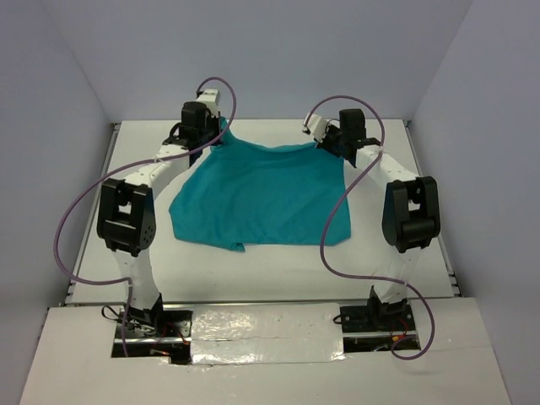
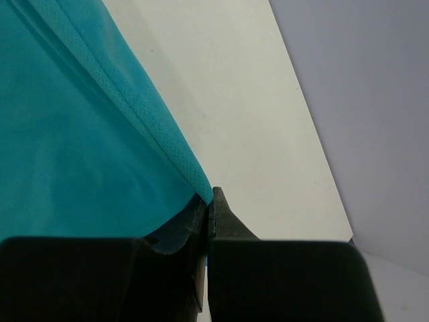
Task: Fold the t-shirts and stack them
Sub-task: Flatten out the tshirt
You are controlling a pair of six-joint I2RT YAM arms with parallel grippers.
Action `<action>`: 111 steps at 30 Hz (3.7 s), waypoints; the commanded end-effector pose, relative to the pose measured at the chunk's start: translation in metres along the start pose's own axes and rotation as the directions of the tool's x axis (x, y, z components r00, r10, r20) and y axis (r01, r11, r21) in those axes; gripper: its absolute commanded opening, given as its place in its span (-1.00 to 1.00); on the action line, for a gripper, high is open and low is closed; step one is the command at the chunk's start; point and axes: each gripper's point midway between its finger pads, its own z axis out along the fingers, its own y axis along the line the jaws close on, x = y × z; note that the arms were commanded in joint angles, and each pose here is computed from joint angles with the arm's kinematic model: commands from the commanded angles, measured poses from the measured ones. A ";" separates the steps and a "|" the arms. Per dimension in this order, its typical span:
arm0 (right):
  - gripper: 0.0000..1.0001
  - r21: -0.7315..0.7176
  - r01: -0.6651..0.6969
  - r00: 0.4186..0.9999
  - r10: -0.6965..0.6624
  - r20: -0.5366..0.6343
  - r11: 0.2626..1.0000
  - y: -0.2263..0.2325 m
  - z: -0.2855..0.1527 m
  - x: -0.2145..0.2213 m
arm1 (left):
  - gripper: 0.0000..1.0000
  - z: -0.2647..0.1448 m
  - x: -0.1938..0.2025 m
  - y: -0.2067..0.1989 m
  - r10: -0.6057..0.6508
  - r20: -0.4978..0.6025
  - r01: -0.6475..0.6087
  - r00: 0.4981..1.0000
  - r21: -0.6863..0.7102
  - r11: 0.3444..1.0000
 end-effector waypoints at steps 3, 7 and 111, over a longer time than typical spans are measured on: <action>-1.00 0.041 -0.004 0.999 0.002 0.052 0.999 -0.013 -0.019 -0.018 | -0.69 0.005 -0.031 -0.022 0.007 -0.001 -0.007 1.000 0.119 0.993; -1.00 0.051 -0.039 0.999 0.038 0.025 0.998 -0.013 -0.019 -0.011 | -0.01 0.013 -0.054 -0.006 -0.045 -0.002 0.045 0.999 0.089 0.995; -0.97 -0.078 -0.143 0.990 0.143 -0.014 0.987 0.029 -0.029 0.015 | 0.27 0.111 0.100 0.060 -0.221 -0.310 0.187 0.925 -0.137 0.973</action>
